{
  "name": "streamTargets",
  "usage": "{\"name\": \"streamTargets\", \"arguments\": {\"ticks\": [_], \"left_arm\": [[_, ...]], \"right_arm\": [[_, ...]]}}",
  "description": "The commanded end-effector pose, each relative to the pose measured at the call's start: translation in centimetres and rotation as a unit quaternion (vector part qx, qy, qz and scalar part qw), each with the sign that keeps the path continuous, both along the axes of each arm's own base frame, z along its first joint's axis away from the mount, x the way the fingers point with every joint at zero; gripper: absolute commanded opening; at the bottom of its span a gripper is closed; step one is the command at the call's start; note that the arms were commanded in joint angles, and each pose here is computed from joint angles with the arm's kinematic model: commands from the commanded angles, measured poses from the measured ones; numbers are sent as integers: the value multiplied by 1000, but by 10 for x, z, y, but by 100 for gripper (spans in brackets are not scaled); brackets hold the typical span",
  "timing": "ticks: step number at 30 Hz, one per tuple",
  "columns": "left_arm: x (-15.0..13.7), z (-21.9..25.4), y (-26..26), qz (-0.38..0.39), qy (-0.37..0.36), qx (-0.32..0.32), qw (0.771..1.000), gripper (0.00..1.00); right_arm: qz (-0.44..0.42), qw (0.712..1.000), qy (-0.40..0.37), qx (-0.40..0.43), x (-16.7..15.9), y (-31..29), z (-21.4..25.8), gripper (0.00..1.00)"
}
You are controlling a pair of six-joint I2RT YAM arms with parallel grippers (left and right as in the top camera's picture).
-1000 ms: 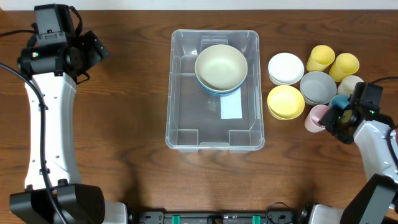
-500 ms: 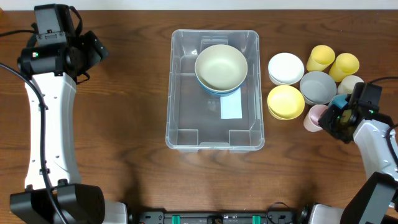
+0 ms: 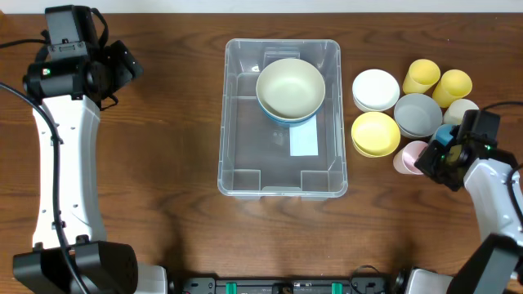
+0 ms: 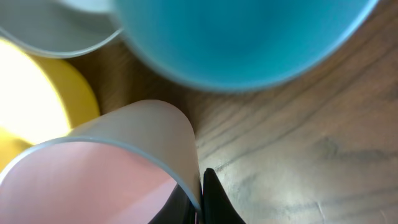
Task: Pack container
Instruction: 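Grasp the pink cup rim with the right gripper and lift, then carry the pink cup into the container's front left area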
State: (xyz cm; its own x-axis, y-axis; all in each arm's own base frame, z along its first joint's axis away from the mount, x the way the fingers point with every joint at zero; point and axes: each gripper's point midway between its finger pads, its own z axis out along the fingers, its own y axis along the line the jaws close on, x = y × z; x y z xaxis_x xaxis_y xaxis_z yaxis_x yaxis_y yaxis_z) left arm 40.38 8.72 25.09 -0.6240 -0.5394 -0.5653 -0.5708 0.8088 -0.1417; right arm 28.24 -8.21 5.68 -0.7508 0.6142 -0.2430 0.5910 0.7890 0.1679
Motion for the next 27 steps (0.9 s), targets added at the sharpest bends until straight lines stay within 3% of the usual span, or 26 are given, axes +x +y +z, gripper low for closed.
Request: {"name": "streamTargets", "arguments": {"ticks": [1, 10, 17, 27], "left_arm": [[1, 0, 4, 5, 3, 7, 1000, 98], [1, 0, 4, 5, 3, 7, 1000, 98], [1, 0, 4, 5, 3, 7, 1000, 98], [1, 0, 4, 5, 3, 7, 1000, 98]], "right_arm": [[50, 997, -57, -22, 18, 13, 42, 1], [179, 970, -157, -47, 33, 80, 137, 1], [267, 942, -200, -43, 35, 140, 182, 1], [443, 856, -266, -17, 30, 259, 196, 1]]}}
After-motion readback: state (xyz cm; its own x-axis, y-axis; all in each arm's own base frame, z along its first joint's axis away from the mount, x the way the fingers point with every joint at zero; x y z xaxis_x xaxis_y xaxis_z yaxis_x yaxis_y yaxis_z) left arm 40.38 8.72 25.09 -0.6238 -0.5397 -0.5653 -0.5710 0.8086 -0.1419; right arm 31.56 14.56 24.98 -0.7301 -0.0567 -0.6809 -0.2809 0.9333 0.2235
